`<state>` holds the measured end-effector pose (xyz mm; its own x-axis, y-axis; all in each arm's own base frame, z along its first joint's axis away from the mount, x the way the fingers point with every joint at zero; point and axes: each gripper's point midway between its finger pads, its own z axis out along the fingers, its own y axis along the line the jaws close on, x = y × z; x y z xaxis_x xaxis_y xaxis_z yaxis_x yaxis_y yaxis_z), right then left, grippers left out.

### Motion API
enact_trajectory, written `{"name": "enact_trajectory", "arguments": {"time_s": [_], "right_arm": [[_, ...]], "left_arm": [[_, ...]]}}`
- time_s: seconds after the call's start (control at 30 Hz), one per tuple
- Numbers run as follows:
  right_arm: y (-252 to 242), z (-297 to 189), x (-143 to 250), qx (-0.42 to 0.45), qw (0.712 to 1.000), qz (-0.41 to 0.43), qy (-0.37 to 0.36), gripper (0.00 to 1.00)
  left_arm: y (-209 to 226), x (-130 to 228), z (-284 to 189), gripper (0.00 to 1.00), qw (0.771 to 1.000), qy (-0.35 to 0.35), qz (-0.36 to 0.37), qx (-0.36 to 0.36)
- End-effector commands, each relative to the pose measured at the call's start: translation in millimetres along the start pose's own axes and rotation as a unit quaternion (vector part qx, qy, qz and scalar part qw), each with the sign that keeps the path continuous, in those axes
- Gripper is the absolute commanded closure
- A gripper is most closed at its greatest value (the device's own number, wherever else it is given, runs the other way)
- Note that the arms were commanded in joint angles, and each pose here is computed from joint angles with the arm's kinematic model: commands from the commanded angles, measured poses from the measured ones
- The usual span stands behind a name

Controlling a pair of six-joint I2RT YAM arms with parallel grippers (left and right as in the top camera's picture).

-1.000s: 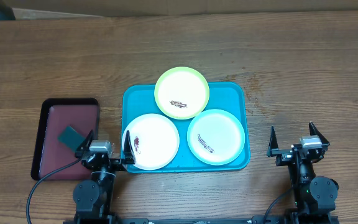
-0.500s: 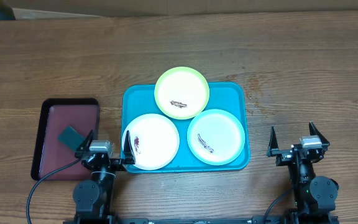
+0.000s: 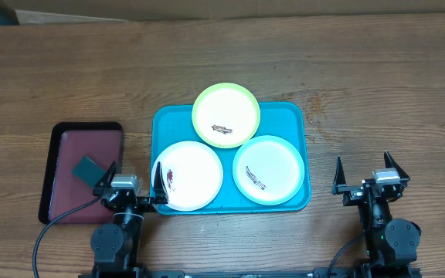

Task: Clean dirty plates on tray and stack at the side
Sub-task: 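Move the left gripper toward the sponge in the pink water tray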

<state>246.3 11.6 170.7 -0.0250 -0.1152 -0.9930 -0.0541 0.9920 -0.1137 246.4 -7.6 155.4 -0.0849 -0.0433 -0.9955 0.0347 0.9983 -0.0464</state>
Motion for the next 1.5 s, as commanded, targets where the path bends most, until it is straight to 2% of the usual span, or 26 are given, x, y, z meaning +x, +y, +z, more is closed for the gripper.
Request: {"name": "enact_trajectory", "arguments": {"time_s": [0.0,0.67,0.7,0.73,0.83,0.87,1.0,1.07,1.13,1.23,1.27,1.4,1.47], "right_arm": [[-1.2,-0.1,1.0,0.003,1.000,0.000,-0.003,0.00],[-1.2,-0.1,1.0,0.003,1.000,0.000,-0.003,0.00],[-1.2,-0.1,1.0,0.003,1.000,0.000,-0.003,0.00],[-1.2,-0.1,1.0,0.003,1.000,0.000,-0.003,0.00],[-1.2,-0.1,1.0,0.003,1.000,0.000,-0.003,0.00],[-1.2,-0.1,1.0,0.003,1.000,0.000,-0.003,0.00],[-1.2,-0.1,1.0,0.003,1.000,0.000,-0.003,0.00],[-1.2,-0.1,1.0,0.003,1.000,0.000,-0.003,0.00],[-1.2,-0.1,1.0,0.003,1.000,0.000,-0.003,0.00],[-1.2,-0.1,1.0,0.003,1.000,0.000,-0.003,0.00],[-1.2,-0.1,1.0,0.003,1.000,0.000,-0.003,0.00],[-1.2,-0.1,1.0,0.003,1.000,0.000,-0.003,0.00],[-1.2,-0.1,1.0,0.003,1.000,0.000,-0.003,0.00]], "left_arm": [[-0.3,-0.3,-0.4,0.00,1.000,-0.003,0.012,0.000],[-0.3,-0.3,-0.4,0.00,1.000,-0.003,0.012,0.000],[-3.6,-2.5,-0.4,0.00,1.000,-0.007,0.000,0.009],[-17.5,-10.3,-1.5,0.00,0.998,-0.021,-0.035,0.050],[-68.6,-31.9,-16.6,0.00,0.966,-0.033,-0.150,0.208],[-77.4,-31.9,-20.7,0.00,0.958,-0.024,-0.163,0.236],[-83.7,-54.7,-28.4,0.00,0.937,-0.050,-0.219,0.267],[-87.4,-82.4,-39.5,0.00,0.925,-0.103,-0.218,0.293],[-87.9,-119.3,-58.3,0.00,0.918,-0.198,-0.158,0.305],[-77.0,-147.6,-67.4,0.00,0.921,-0.261,-0.115,0.266],[-65.6,-159.2,-64.7,0.00,0.935,-0.262,-0.099,0.220],[-44.0,-173.6,-60.4,0.00,0.968,-0.206,-0.068,0.129],[-22.1,-168.9,-55.6,0.00,0.991,-0.113,-0.059,0.051]]}}
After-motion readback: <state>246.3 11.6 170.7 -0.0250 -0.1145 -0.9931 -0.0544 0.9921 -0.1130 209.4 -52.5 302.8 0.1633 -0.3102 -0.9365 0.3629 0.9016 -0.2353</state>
